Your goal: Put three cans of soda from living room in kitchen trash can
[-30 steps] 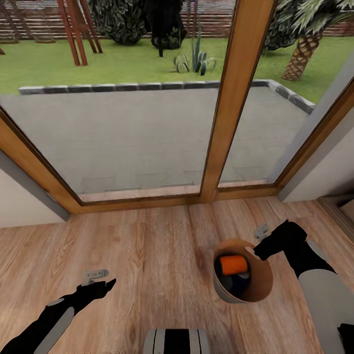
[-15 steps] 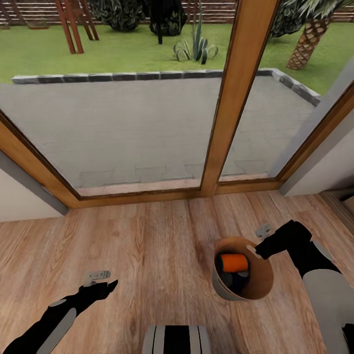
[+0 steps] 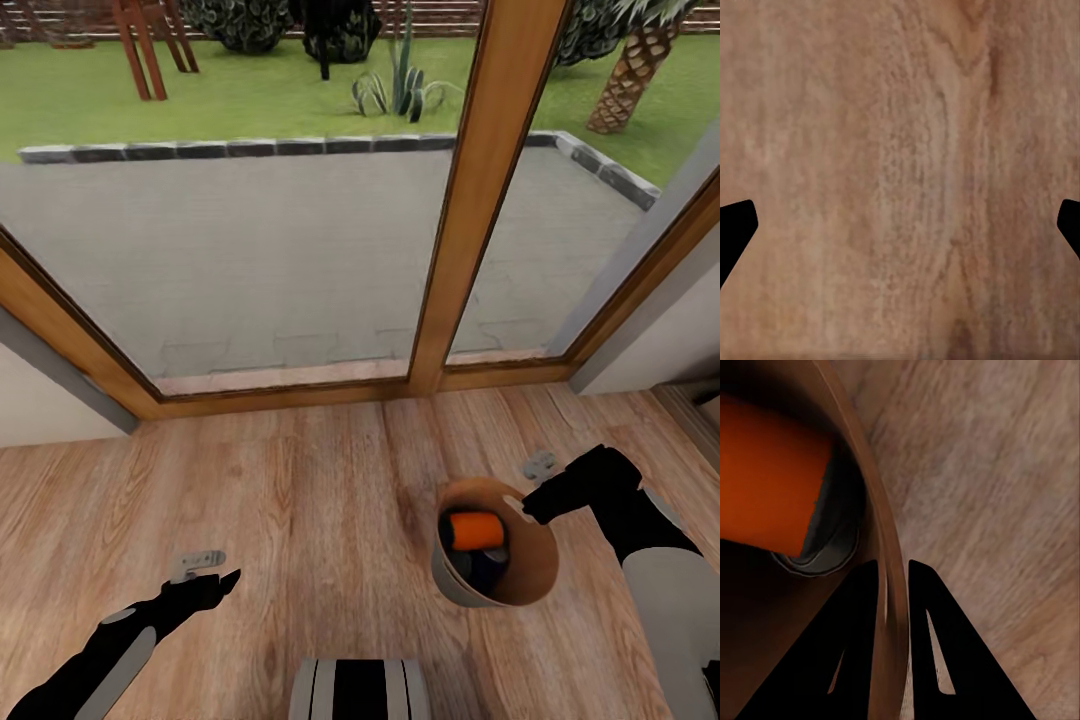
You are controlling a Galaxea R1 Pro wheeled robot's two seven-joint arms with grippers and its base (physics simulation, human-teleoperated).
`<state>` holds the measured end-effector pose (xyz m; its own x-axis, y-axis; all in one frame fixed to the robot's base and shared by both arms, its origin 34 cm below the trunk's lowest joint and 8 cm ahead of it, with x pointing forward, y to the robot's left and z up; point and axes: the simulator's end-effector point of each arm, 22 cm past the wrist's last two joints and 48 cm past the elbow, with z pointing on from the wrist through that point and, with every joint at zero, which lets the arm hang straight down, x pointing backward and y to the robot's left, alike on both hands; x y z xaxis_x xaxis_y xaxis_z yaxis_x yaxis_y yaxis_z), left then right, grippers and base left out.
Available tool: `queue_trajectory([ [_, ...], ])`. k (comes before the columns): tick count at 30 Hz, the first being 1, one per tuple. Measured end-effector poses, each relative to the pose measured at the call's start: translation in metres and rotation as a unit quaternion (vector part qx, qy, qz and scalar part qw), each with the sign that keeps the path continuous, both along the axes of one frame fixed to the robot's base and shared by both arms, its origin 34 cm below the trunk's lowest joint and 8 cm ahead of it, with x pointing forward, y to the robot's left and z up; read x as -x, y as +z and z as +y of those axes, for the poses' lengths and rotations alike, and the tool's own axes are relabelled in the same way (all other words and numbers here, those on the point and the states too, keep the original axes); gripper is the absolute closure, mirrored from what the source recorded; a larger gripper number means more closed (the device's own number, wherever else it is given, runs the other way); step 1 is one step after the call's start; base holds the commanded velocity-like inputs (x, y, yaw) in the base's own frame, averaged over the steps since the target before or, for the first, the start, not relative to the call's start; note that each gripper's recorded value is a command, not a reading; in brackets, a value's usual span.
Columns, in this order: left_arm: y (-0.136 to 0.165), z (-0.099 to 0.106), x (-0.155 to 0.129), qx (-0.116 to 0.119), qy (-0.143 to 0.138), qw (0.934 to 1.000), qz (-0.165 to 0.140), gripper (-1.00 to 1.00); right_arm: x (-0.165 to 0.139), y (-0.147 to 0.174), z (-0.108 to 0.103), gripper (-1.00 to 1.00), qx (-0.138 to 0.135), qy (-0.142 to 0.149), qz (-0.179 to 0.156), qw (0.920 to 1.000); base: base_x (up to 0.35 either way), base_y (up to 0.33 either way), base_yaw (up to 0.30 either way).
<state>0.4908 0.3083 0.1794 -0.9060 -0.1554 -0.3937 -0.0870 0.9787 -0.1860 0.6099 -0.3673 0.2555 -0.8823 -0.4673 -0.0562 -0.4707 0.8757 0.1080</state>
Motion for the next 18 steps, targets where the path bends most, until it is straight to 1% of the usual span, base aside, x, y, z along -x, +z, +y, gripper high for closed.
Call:
queue_trajectory([
  [1,0.000,0.000,0.000,0.000,0.000,1.0000,0.000,-1.00,-0.001,0.000,0.001,1.00,0.003,0.004,-0.002,1.0000,0.000,0.000,0.000],
  [3,0.000,0.000,0.000,0.000,0.000,1.0000,0.000,-1.00,0.000,0.000,0.000,1.00,0.000,0.000,0.000,1.0000,0.000,0.000,0.000],
  [5,0.000,0.000,0.000,0.000,0.000,1.0000,-0.001,-1.00,-0.002,0.001,0.002,1.00,0.003,0.004,-0.002,1.0000,0.000,0.000,0.000],
  [6,0.000,0.000,0.000,0.000,0.000,1.0000,-0.001,-1.00,0.000,0.000,0.001,1.00,0.001,0.001,0.000,1.0000,0.000,0.000,0.000],
  [7,0.000,0.000,-0.001,0.000,0.000,1.0000,-0.001,-1.00,-0.001,0.000,0.001,-1.00,0.001,0.002,-0.001,1.0000,0.000,0.000,0.000],
  [8,0.000,0.000,-0.001,0.000,0.000,1.0000,0.000,-1.00,0.002,-0.010,0.017,-1.00,-0.003,0.014,0.001,0.9999,0.000,0.000,0.000],
  [9,0.000,0.000,-0.001,0.000,0.000,1.0000,0.000,-1.00,0.003,-0.011,0.023,-1.00,-0.010,0.010,0.003,0.9999,0.000,0.000,0.000],
  [18,0.000,0.000,0.000,0.000,0.000,1.0000,0.000,-1.00,0.003,-0.011,0.023,-1.00,-0.010,0.010,0.004,0.9999,0.000,0.000,0.000],
])
